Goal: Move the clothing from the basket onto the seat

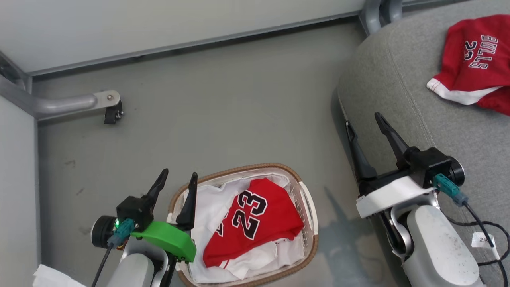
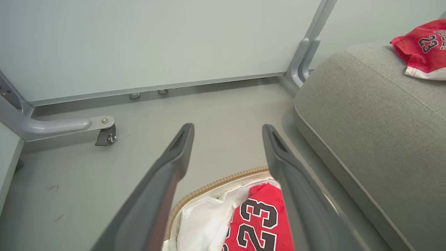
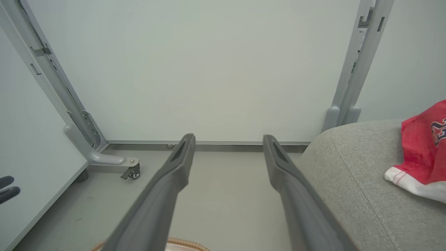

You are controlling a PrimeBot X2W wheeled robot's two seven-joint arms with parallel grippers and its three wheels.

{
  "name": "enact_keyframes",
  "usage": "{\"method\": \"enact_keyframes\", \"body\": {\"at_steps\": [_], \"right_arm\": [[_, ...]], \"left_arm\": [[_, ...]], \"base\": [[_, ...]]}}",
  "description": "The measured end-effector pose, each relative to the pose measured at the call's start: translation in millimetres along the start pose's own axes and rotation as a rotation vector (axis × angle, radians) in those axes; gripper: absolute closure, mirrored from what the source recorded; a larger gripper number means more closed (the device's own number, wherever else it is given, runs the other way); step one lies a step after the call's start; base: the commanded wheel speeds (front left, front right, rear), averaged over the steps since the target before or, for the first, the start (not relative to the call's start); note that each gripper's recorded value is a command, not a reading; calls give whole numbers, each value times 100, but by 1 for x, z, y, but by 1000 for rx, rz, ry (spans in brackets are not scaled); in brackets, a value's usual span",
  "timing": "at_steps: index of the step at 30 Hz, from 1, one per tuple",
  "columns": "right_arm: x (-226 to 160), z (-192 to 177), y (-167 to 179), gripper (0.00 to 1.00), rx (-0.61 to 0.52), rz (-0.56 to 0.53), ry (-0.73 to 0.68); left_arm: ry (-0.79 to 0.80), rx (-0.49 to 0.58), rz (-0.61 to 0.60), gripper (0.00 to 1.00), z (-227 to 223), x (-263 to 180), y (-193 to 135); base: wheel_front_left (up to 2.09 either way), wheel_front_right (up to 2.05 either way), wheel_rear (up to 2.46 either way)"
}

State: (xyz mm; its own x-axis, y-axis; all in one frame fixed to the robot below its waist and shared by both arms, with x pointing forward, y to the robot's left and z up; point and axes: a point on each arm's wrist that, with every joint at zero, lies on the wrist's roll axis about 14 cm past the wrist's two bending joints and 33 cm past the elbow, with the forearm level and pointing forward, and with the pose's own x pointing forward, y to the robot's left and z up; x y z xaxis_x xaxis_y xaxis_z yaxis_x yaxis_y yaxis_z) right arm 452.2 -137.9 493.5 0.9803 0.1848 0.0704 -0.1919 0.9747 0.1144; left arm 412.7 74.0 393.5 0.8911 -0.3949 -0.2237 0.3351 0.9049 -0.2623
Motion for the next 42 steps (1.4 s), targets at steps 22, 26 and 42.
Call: {"method": "enact_keyframes", "body": {"at_steps": [22, 26, 42], "right_arm": [[45, -60, -33, 0, 51, -39, 74], [43, -77, -42, 0, 47, -57, 110], [36, -124, -70, 0, 17, -120, 206]], "left_arm": [[240, 3, -298, 0, -100, 97, -38], [276, -26, -325, 0, -120, 106, -43], [452, -97, -376, 0, -199, 112, -52]], "base": [[0, 0, 0], [0, 0, 0], [0, 0, 0]]}}
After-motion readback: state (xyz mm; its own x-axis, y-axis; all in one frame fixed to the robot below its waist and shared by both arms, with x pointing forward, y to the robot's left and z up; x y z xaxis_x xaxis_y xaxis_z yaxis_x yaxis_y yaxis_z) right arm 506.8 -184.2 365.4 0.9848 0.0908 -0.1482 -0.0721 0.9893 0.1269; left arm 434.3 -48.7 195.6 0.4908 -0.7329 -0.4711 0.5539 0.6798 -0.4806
